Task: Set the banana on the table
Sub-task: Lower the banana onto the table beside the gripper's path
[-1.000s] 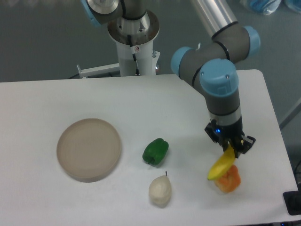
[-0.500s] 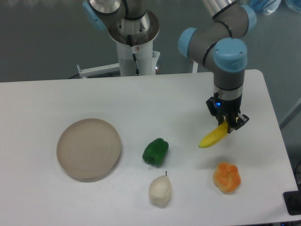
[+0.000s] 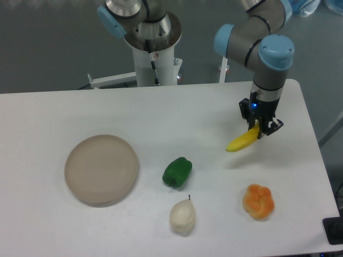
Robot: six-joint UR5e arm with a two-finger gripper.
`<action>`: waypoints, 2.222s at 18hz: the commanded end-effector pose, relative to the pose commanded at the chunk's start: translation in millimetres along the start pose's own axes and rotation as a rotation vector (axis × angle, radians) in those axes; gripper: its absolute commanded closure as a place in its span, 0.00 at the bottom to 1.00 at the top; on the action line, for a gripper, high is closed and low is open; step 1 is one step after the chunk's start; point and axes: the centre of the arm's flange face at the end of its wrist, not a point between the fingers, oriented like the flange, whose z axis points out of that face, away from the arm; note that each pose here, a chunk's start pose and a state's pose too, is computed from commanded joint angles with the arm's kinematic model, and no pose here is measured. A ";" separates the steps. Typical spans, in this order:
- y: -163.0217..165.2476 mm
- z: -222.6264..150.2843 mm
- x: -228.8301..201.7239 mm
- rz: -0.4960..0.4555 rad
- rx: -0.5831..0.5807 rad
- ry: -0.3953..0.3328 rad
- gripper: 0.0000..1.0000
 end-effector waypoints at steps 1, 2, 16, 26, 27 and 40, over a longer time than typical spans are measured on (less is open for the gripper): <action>-0.1 1.6 0.7 -0.028 0.002 0.005 0.67; 0.0 5.7 4.7 -0.070 0.002 0.015 0.67; -2.8 36.3 14.8 -0.155 -0.003 0.071 0.67; -8.2 51.0 16.9 -0.143 -0.007 0.097 0.66; -8.2 51.0 16.9 -0.143 -0.007 0.097 0.66; -11.4 54.0 17.3 -0.138 -0.006 0.102 0.65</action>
